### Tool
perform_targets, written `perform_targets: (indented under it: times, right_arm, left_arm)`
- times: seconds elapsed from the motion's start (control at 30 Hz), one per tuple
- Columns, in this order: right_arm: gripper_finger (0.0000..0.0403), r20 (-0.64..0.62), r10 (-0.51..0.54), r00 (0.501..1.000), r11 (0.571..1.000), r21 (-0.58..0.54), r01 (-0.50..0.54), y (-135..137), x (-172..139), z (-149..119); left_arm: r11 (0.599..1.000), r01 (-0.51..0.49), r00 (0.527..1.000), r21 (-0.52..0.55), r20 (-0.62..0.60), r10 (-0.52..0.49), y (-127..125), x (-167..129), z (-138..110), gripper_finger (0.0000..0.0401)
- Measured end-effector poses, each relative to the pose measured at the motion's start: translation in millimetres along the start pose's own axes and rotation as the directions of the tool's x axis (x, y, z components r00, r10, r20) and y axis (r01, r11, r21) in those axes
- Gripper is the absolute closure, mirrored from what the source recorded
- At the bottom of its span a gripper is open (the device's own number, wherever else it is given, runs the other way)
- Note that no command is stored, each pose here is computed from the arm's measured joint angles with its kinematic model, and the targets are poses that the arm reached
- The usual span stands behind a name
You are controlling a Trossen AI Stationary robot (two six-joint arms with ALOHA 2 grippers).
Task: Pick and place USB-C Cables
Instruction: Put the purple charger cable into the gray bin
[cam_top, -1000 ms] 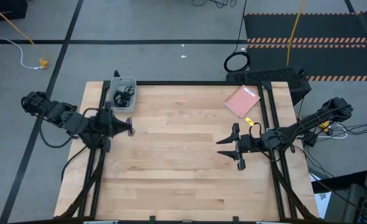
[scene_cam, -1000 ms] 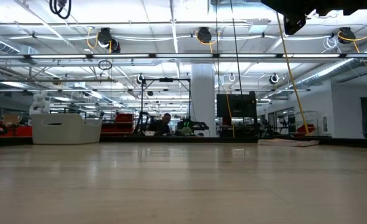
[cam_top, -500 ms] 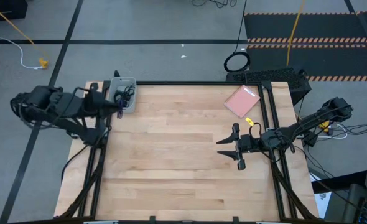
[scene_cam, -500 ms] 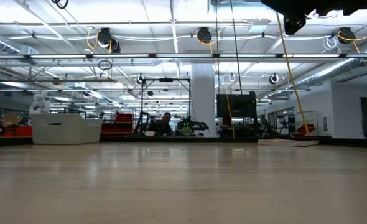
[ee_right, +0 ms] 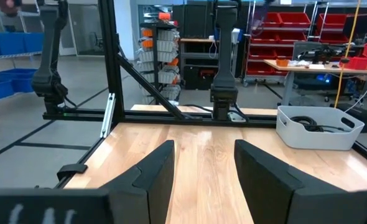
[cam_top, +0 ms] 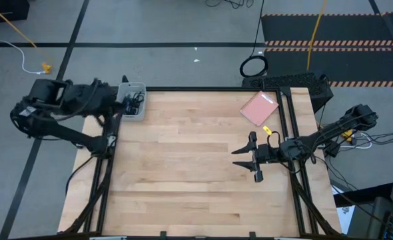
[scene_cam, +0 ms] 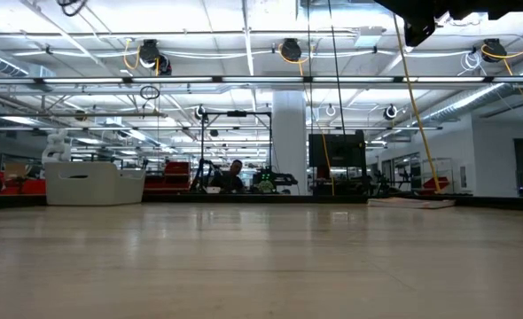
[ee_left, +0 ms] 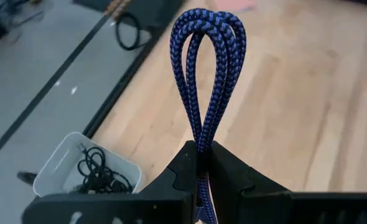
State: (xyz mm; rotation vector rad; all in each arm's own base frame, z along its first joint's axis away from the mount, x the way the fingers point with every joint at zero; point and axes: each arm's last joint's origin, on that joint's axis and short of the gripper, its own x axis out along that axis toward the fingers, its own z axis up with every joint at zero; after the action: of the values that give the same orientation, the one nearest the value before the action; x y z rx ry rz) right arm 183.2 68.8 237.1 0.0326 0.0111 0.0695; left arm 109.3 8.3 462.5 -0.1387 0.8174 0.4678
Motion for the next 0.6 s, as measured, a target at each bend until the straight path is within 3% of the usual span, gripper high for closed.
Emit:
perform_targets:
  times: [0.23,0.47,0.6]
  right_arm:
    - [0.0243,0.005,-0.001,1.0,1.0,0.002,0.001,0,0,1]
    - [0.0243,0.005,-0.001,1.0,1.0,0.006,0.001,0,0,1]
    - [0.0243,0.005,0.0,1.0,1.0,0.006,0.0,0,0,1]
  left_arm:
    - [0.971,-0.164,0.986,-0.175,-0.052,0.158,19,18,20,0.0375]
    - [0.892,-0.363,0.928,-0.27,-0.187,0.321,59,45,36,0.0375]
    - [0.868,-0.39,0.907,-0.306,-0.289,0.306,88,65,40,0.0375]
